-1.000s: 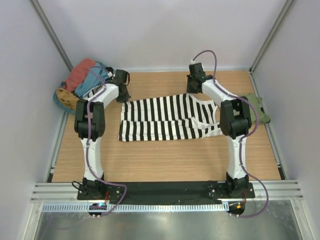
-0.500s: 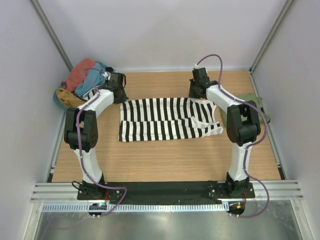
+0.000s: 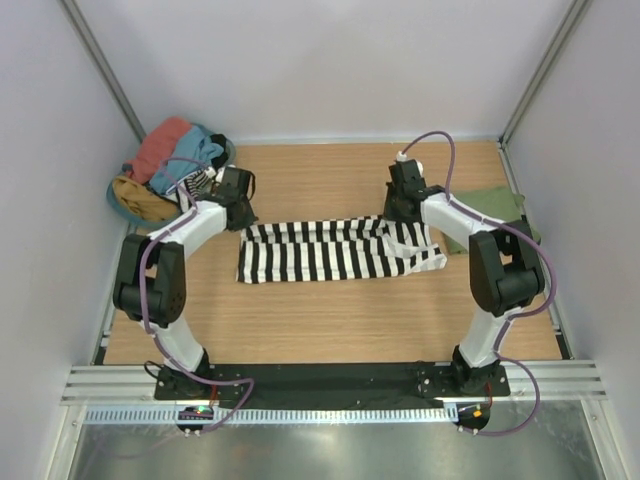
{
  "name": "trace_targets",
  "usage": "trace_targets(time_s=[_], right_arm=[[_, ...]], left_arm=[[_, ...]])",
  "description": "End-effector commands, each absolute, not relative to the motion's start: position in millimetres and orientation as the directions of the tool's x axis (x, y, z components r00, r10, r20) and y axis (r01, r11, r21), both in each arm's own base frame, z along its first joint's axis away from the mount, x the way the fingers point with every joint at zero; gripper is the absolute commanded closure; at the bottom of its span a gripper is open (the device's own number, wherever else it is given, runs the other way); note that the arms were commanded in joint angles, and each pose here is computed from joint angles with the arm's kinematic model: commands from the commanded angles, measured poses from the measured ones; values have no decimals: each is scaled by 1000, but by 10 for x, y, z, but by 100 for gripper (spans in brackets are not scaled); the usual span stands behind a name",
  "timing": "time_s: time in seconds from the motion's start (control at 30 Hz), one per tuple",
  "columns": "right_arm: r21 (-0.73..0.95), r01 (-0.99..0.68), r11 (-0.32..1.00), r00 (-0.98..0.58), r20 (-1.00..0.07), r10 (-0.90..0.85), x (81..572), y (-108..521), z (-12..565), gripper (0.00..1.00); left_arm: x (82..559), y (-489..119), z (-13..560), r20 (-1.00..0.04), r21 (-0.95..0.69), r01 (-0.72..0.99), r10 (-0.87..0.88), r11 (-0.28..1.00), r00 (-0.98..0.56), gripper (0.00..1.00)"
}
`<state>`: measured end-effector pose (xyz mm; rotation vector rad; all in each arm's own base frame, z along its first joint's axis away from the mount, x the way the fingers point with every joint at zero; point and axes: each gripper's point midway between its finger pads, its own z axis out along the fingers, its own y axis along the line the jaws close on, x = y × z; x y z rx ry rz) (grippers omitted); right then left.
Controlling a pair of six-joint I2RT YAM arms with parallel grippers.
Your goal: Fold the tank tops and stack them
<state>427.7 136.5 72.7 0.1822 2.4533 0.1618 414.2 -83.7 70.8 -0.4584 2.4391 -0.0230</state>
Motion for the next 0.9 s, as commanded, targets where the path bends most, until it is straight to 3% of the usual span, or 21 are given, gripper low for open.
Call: trace_targets(time_s=[0.0,0.87], right_arm=[[174,112,978,-708,-677,202,4261,1354,951,99],[150,120,981,-721,-667,190,3593,1299,833,99]], left_arm=[[4112,-754,870,-654,-128,-368,-357,921,-666,100],[3487,-544,903,-664,-139,-425,-403,894,-630,100]])
